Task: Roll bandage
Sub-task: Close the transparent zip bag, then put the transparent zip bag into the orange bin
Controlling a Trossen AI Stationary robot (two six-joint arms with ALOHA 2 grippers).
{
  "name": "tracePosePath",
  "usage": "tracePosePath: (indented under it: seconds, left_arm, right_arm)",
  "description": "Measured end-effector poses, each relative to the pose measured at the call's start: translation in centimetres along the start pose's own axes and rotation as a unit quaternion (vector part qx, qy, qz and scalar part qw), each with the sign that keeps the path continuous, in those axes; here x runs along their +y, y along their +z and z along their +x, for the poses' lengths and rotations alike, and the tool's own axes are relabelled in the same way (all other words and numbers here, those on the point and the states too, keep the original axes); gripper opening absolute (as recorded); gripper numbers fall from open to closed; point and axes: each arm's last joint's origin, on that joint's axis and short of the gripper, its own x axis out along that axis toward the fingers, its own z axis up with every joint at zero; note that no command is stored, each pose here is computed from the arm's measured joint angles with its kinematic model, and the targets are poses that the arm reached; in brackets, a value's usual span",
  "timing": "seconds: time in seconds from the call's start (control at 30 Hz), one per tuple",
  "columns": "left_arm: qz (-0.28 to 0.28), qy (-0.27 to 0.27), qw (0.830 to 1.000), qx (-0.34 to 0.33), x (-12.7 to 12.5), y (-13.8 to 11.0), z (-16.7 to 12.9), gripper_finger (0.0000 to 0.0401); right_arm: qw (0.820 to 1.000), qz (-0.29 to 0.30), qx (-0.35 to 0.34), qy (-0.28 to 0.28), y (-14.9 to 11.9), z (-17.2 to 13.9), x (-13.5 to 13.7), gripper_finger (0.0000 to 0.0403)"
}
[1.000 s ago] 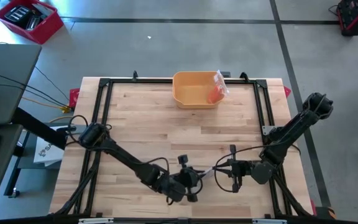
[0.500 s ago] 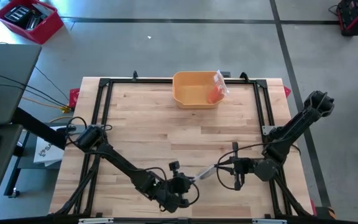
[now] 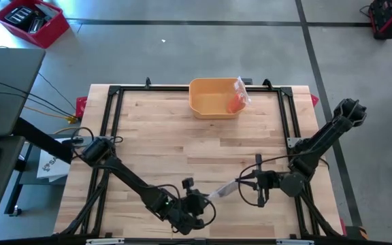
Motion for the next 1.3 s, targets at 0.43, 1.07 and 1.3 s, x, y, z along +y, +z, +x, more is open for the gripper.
tracePosePath:
  seconds: [0.43,1.07,1.3]
  left_arm:
    - [-0.008,0.051,0.998,-0.044,1.5,1.2,2.6,0.0205]
    - [-0.073,0.107,0.99,0.06,8.6,9.6,1.1,0.0002]
    - [-0.09,0.202,0.973,0.062,21.7,16.9,4.1,0.0001]
  right_arm:
    - [1.0,-0.002,0.001,0.005,0.0,0.0,0.0,0.0]
    - [0.999,0.009,0.016,-0.028,0.7,-4.4,-2.9,0.0068]
    - [0.994,0.078,0.074,-0.021,-0.7,-7.9,-5.5,0.0125]
